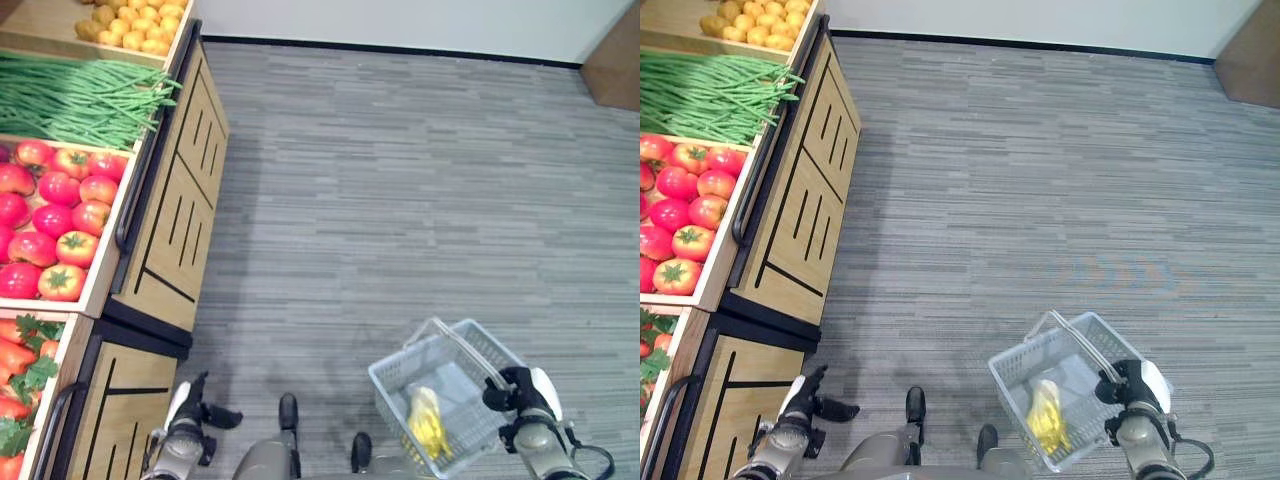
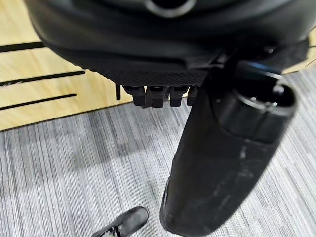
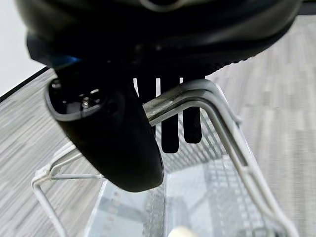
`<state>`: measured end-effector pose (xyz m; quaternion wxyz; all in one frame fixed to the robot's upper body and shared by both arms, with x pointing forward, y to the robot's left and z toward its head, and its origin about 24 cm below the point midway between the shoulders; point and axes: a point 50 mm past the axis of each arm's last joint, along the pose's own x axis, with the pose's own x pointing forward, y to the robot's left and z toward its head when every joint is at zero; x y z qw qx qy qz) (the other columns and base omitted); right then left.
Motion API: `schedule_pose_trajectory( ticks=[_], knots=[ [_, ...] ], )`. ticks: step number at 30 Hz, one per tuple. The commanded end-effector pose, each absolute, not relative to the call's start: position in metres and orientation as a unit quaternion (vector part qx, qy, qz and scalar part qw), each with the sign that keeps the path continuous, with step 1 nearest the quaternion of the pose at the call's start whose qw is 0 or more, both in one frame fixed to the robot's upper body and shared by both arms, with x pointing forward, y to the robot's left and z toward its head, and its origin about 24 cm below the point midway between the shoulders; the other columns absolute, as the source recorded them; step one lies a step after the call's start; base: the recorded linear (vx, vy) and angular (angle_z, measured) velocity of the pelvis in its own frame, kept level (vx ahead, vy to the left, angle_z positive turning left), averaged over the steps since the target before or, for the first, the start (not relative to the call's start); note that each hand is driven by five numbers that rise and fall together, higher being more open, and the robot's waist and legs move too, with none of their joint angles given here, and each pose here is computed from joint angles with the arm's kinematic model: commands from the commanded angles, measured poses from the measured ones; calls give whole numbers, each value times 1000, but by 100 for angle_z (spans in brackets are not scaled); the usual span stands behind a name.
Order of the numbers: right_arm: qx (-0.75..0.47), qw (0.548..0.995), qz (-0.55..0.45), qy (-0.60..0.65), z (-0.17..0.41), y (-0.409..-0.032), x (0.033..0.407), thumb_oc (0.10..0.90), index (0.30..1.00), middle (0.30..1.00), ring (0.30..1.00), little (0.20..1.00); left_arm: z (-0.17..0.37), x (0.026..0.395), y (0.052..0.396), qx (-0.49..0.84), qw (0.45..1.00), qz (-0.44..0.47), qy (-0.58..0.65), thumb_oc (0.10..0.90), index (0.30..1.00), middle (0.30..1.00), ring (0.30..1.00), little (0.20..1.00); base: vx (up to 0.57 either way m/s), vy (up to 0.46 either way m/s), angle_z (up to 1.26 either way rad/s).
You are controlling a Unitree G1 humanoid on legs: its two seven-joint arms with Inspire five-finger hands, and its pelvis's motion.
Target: Get the vegetables into the basket
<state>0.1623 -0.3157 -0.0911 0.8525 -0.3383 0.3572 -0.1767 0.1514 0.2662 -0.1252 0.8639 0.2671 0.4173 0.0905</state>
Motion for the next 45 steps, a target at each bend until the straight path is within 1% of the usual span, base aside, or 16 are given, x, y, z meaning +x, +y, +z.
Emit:
schedule_pose_trajectory(
  ticks=[1, 8, 12, 19, 25, 29, 32, 36, 39, 45],
  knots=[
    [-371, 850, -237, 289, -58, -346, 173, 400, 300, 300, 300, 300, -128, 116, 293, 286, 836, 126, 451, 900, 1000, 1000, 1000, 1000, 47, 29, -6],
    [-375, 848, -218, 304, -65, -342, 174, 400, 300, 300, 300, 300, -133, 106, 288, 283, 831, 114, 464, 900, 1000, 1000, 1000, 1000, 51, 56, -8],
    [-377, 856, -209, 285, -59, -337, 191, 400, 300, 300, 300, 300, -134, 104, 287, 283, 829, 109, 470, 900, 1000, 1000, 1000, 1000, 59, 132, 1],
    [-381, 859, -206, 275, -56, -336, 194, 400, 300, 300, 300, 300, -133, 110, 290, 268, 831, 134, 469, 900, 1000, 1000, 1000, 1000, 231, -77, 75],
    [-368, 846, -234, 307, -62, -350, 176, 400, 300, 300, 300, 300, -136, 101, 293, 262, 816, 147, 494, 900, 1000, 1000, 1000, 1000, 208, -253, 133],
    [-370, 840, -246, 312, -59, -359, 171, 400, 300, 300, 300, 300, -137, 98, 292, 265, 814, 145, 496, 900, 1000, 1000, 1000, 1000, 86, -267, 62],
    [-374, 832, -261, 316, -55, -369, 167, 400, 300, 300, 300, 300, -137, 102, 291, 261, 818, 146, 492, 900, 1000, 1000, 1000, 1000, 36, -172, 62],
    [-367, 813, -302, 337, -55, -384, 145, 400, 300, 300, 300, 300, -131, 124, 286, 267, 833, 134, 465, 900, 1000, 1000, 1000, 1000, -32, -61, 101],
    [-354, 801, -323, 360, -62, -387, 125, 400, 300, 300, 300, 300, -128, 134, 286, 284, 835, 124, 454, 900, 1000, 1000, 1000, 1000, -21, -5, 118],
    [-349, 787, -318, 396, -75, -382, 110, 400, 300, 300, 300, 300, -132, 119, 290, 296, 816, 124, 480, 900, 1000, 1000, 1000, 1000, 82, 108, 28]
  ],
)
